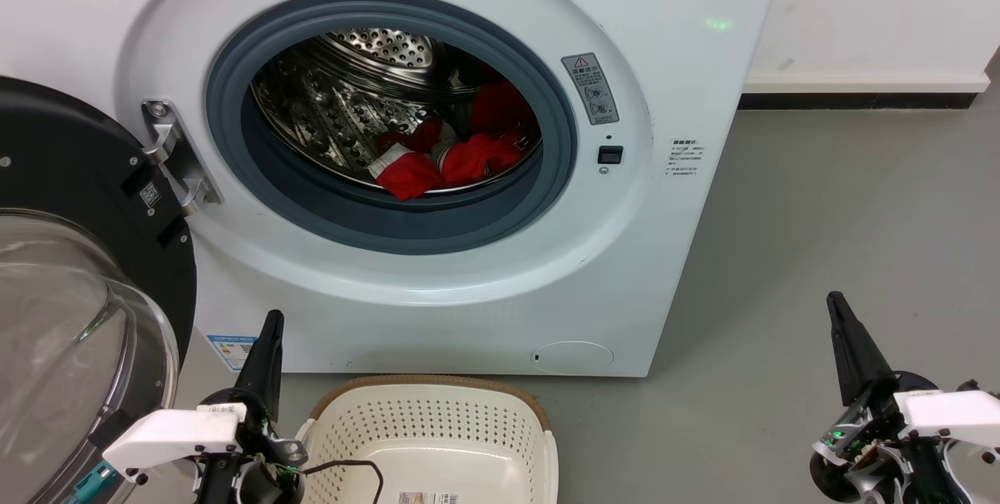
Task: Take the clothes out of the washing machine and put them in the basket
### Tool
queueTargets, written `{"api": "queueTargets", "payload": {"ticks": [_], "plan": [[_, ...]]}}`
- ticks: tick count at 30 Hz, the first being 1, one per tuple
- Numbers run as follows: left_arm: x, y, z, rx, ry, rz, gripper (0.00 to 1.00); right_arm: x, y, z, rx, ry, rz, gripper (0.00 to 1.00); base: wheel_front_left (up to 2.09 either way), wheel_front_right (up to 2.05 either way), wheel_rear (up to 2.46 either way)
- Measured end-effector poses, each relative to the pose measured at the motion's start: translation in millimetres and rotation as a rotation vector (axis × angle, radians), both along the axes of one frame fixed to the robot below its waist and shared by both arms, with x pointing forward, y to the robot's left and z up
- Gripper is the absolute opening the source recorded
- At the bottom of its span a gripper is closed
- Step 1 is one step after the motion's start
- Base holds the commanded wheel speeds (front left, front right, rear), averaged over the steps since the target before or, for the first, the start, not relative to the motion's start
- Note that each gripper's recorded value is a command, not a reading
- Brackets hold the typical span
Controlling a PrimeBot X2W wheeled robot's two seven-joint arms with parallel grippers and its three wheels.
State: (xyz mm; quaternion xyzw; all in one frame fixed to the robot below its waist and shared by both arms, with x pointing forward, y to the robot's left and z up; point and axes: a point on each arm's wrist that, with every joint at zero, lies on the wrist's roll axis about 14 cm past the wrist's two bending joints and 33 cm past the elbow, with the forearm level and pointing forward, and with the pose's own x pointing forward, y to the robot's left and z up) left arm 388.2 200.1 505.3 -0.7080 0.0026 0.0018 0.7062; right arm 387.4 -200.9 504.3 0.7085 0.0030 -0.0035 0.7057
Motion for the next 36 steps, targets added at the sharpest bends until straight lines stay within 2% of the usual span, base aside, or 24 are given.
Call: {"api": "queueTargets", "payload": {"ticks": [16,17,22,27,36], "plan": [[0.0,0.0,0.0,0.0,0.0,0.0,0.0,0.0,0.0,0.0,0.0,0.0,0.0,0.0,0.0,0.0,0.0],[-0.2,-0.1,-0.7,0.0,0.002,0.0,1.0,-0.2,0.0,-0.6,0.0,0.002,0.0,1.0,0.0,0.0,0.0],[-11.0,-0.5,-23.1,-0.006,0.068,0.005,1.0,-10.8,-1.3,-22.6,0.004,0.067,-0.009,1.0,0.0,0.0,0.0],[-10.5,2.9,-19.0,0.03,0.057,0.027,1.0,-12.2,-4.0,-25.1,-0.02,0.076,-0.029,1.0,0.0,0.0,0.0],[-7.9,9.7,-7.3,0.192,0.04,0.057,1.0,-9.8,-6.5,-13.4,-0.217,0.049,-0.041,1.0,0.0,0.0,0.0]]}}
